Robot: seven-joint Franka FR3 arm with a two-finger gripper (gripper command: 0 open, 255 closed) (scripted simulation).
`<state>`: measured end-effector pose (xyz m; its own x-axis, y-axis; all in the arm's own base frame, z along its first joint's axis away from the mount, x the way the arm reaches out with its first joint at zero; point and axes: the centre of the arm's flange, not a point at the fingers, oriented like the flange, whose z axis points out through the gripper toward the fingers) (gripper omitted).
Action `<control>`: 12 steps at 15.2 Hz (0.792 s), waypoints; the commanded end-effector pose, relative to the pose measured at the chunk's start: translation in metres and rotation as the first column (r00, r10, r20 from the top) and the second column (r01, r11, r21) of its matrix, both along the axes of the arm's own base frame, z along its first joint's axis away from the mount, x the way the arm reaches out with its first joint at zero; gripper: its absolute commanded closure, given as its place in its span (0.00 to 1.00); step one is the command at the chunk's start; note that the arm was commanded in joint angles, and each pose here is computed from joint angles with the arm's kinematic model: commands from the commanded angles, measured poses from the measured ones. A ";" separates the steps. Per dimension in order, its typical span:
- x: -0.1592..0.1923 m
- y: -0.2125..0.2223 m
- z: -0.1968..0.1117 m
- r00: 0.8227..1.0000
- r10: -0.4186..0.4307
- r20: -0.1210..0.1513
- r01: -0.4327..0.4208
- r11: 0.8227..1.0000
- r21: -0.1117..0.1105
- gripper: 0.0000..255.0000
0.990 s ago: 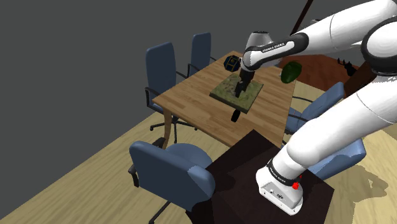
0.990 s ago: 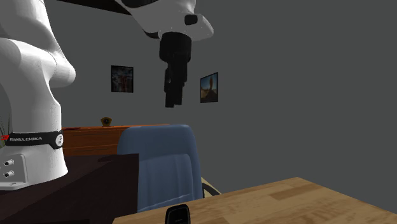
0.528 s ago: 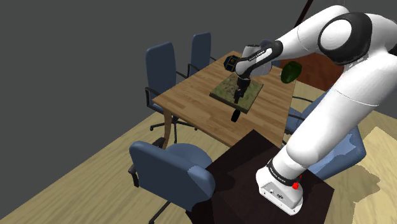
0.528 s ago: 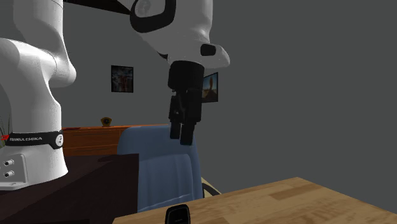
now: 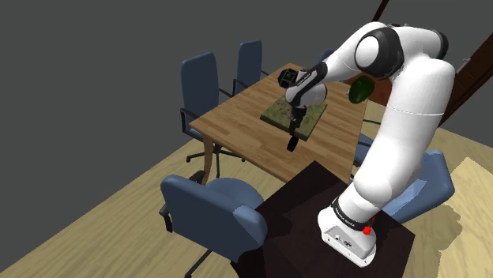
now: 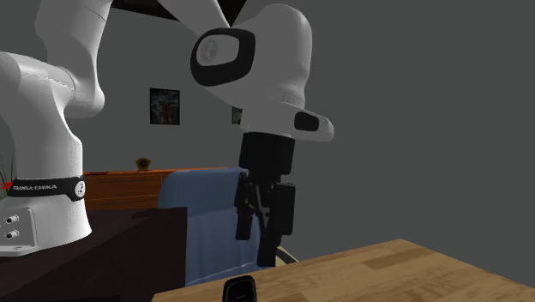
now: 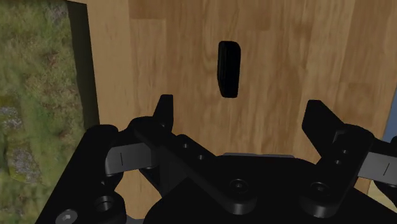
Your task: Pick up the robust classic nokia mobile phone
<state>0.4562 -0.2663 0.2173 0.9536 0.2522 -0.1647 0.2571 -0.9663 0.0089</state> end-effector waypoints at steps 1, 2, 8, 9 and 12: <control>0.001 -0.002 -0.011 1.000 0.002 -0.001 -0.002 1.000 0.000 0.00; 0.001 -0.002 -0.016 1.000 0.002 -0.001 -0.002 1.000 0.000 0.00; 0.001 -0.002 -0.036 1.000 0.002 -0.001 -0.002 1.000 0.000 1.00; 0.002 -0.003 -0.036 1.000 0.002 -0.001 -0.002 1.000 0.000 1.00; 0.002 -0.003 -0.036 1.000 0.002 -0.001 -0.002 1.000 0.000 1.00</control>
